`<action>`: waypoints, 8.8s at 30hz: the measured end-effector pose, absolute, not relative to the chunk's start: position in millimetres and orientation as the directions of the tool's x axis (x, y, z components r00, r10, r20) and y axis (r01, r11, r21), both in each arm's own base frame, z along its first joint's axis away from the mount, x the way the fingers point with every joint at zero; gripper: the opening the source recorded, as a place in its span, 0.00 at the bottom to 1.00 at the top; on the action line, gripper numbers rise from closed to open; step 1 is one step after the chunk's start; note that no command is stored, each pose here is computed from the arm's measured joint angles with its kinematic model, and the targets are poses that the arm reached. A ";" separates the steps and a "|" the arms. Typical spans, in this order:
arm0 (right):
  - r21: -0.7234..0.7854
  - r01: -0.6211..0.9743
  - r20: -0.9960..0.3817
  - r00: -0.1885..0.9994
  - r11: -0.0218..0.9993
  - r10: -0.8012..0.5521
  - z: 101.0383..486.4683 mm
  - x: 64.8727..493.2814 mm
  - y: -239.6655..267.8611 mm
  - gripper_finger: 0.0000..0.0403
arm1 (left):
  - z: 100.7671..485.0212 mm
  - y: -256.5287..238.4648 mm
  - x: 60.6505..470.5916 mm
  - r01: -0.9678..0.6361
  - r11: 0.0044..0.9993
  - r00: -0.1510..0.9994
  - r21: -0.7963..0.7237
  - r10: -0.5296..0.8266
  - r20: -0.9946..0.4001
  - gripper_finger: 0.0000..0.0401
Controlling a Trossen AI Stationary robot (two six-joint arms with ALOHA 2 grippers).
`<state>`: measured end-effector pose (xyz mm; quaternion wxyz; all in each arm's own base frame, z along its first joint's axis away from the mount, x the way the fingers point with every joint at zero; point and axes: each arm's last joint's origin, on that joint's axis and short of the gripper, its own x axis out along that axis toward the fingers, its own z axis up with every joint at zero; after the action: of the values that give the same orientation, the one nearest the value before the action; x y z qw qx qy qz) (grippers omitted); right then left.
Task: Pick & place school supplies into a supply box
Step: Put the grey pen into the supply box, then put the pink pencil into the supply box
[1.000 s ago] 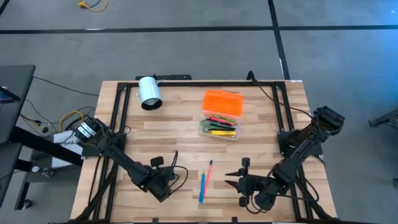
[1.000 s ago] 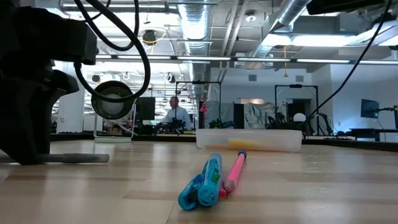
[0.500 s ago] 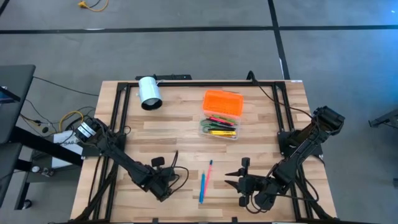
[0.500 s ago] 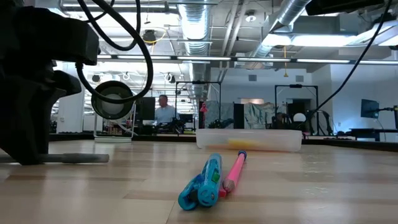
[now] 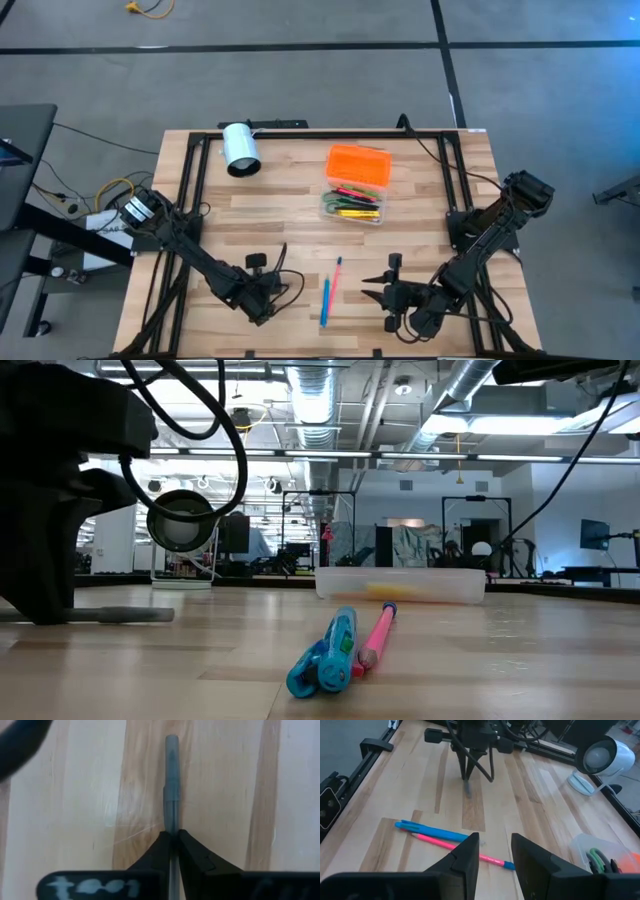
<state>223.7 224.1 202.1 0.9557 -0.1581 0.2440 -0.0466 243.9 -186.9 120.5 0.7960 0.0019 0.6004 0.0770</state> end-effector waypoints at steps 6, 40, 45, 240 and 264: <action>-0.325 0.012 -0.452 0.877 0.946 -0.166 202.1 223.7 224.1 0.27 | 120.3 -189.6 242.5 -0.022 0.992 0.282 0.128 0.129 -0.951 0.01; -0.254 0.042 -0.475 0.865 0.966 -0.163 176.3 198.8 224.5 0.27 | 145.3 -186.3 276.0 -0.100 0.859 0.606 0.502 0.453 -0.654 0.00; -0.226 0.100 -0.467 0.862 0.969 -0.198 160.6 185.5 218.9 0.27 | 153.9 -167.5 302.9 -0.109 0.843 0.636 0.526 0.466 -0.615 0.00; -0.444 0.096 -0.753 0.498 0.891 -0.429 111.6 289.9 122.7 0.27 | 130.7 -230.3 266.5 0.020 0.919 0.815 0.393 0.213 -0.539 0.48; -0.449 0.187 -0.795 0.362 0.874 -0.486 110.7 301.3 65.1 0.27 | 129.0 -241.7 255.9 0.014 0.932 0.825 0.363 0.195 -0.531 0.48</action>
<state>301.3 65.1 110.7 0.8129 -0.1423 0.5255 -0.2068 255.9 -241.7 129.0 0.9383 0.1786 0.2923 0.0482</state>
